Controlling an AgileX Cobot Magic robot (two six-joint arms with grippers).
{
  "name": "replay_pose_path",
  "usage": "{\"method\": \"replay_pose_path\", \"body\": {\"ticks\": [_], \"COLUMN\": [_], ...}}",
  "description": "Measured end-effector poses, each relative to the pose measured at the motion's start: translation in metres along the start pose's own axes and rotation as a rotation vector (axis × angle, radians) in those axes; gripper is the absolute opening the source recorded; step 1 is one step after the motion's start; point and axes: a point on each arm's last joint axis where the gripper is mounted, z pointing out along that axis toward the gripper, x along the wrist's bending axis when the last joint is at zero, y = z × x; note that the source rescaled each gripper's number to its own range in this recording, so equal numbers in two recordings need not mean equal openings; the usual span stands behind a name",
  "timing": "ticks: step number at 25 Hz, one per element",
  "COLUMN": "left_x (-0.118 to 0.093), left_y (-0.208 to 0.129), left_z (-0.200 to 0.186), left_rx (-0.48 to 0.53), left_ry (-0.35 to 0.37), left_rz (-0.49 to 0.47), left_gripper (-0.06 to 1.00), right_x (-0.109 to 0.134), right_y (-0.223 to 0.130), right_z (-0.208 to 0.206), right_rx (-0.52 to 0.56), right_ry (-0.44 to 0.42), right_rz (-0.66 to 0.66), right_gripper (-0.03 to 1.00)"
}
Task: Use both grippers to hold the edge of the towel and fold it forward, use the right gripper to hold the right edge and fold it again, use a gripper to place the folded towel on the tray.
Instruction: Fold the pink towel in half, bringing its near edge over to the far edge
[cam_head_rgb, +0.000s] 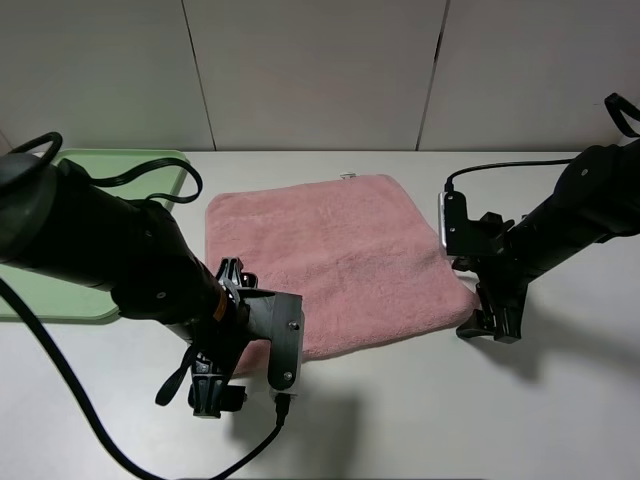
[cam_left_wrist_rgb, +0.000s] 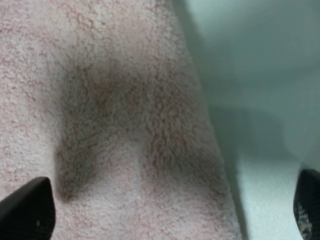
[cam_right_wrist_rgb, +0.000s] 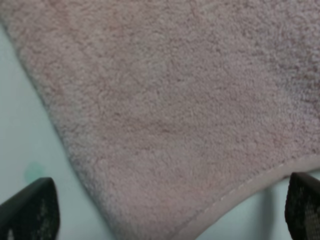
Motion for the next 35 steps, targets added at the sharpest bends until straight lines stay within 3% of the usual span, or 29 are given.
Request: {"method": "replay_pose_path", "body": {"ticks": [7,10,14,20,22,28,35], "left_x": [-0.001,-0.0028,-0.0039,-0.0026,-0.0021,-0.0021,-0.0019], "left_y": [0.0002,0.0005,0.0013,0.0033,0.0037,0.0039,0.0041], "left_z": [0.0003,0.0008,0.0024,0.0064,0.0067,0.007,0.0072], "left_rx": [0.004,0.011,0.009,-0.012,-0.017,-0.024,-0.026], "left_ry": [-0.005,-0.016,-0.021,-0.002,0.004,0.01,0.012], "left_rz": [-0.003,-0.011,-0.02,0.007,0.017,0.027,0.03], "left_gripper": [0.91,0.8,0.58,0.11,0.03,0.01,0.01], "right_x": [0.0001,0.0011,0.0012,0.0004,-0.0006,-0.0024,-0.0025], "right_y": [-0.0001,-0.0001,0.0,-0.0004,-0.0007,-0.0017,-0.0018], "right_z": [0.001,0.0018,0.0021,0.0027,0.003,0.0048,0.0048], "right_rx": [0.0,-0.002,-0.004,-0.001,0.002,0.009,0.009], "right_ry": [0.001,0.012,0.012,0.003,-0.008,-0.029,-0.03], "right_rz": [0.007,0.012,0.03,0.06,0.069,0.114,0.125], "right_gripper": [1.0,0.89,0.72,0.5,0.39,0.02,0.0]}}
